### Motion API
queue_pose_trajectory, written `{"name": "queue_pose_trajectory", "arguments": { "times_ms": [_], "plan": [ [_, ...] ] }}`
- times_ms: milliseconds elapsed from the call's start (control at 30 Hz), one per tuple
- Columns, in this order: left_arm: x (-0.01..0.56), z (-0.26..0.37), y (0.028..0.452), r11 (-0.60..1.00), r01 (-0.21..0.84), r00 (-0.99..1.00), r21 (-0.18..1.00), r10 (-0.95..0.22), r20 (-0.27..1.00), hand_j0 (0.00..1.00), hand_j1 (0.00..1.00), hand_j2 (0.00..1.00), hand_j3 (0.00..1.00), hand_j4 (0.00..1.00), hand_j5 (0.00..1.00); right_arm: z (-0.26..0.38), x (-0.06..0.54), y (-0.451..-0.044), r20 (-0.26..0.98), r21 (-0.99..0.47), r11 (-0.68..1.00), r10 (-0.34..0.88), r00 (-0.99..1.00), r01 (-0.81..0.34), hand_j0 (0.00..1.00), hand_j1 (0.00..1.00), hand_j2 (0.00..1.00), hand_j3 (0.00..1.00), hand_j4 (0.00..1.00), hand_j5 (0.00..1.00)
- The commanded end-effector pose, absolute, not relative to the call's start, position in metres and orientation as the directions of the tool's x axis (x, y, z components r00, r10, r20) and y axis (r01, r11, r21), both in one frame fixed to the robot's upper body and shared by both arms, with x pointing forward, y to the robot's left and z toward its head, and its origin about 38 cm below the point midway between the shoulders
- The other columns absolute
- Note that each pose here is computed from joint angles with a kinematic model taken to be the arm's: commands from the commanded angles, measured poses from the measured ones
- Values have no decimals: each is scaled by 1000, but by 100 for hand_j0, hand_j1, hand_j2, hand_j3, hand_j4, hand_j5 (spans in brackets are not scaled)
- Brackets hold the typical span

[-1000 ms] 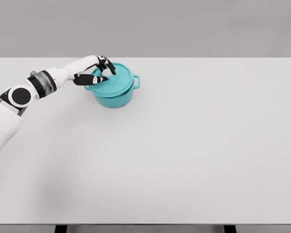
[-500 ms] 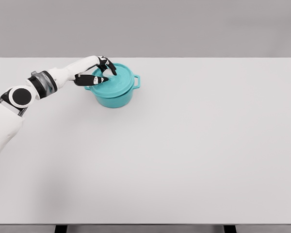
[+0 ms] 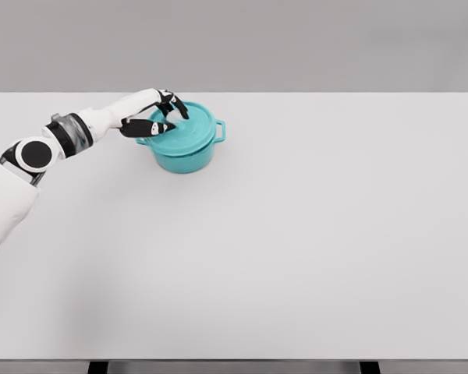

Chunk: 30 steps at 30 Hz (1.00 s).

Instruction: Cover the pot with left arm

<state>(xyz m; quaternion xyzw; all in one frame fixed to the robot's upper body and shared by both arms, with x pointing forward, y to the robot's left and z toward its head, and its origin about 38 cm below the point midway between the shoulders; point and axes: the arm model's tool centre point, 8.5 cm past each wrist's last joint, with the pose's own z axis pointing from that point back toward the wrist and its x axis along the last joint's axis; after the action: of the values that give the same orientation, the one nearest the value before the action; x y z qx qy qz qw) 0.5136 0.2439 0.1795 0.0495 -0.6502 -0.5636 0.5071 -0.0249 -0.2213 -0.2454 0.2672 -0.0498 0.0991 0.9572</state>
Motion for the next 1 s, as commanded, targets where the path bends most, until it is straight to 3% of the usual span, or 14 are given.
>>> {"name": "queue_pose_trajectory", "arguments": {
  "times_ms": [0, 967],
  "plan": [
    [514, 180, 243, 364, 508, -480, 780, -633, 608, 51, 51, 51, 51, 51, 51, -245, -25, -221, 149, 502, 837, 164, 975, -217, 100, 100, 100, 100, 100, 100],
    [520, 176, 242, 362, 508, -464, 781, -650, 603, 51, 51, 51, 51, 51, 51, -245, -25, -221, 149, 502, 837, 164, 975, -217, 100, 100, 100, 100, 100, 100]
  ]
}}
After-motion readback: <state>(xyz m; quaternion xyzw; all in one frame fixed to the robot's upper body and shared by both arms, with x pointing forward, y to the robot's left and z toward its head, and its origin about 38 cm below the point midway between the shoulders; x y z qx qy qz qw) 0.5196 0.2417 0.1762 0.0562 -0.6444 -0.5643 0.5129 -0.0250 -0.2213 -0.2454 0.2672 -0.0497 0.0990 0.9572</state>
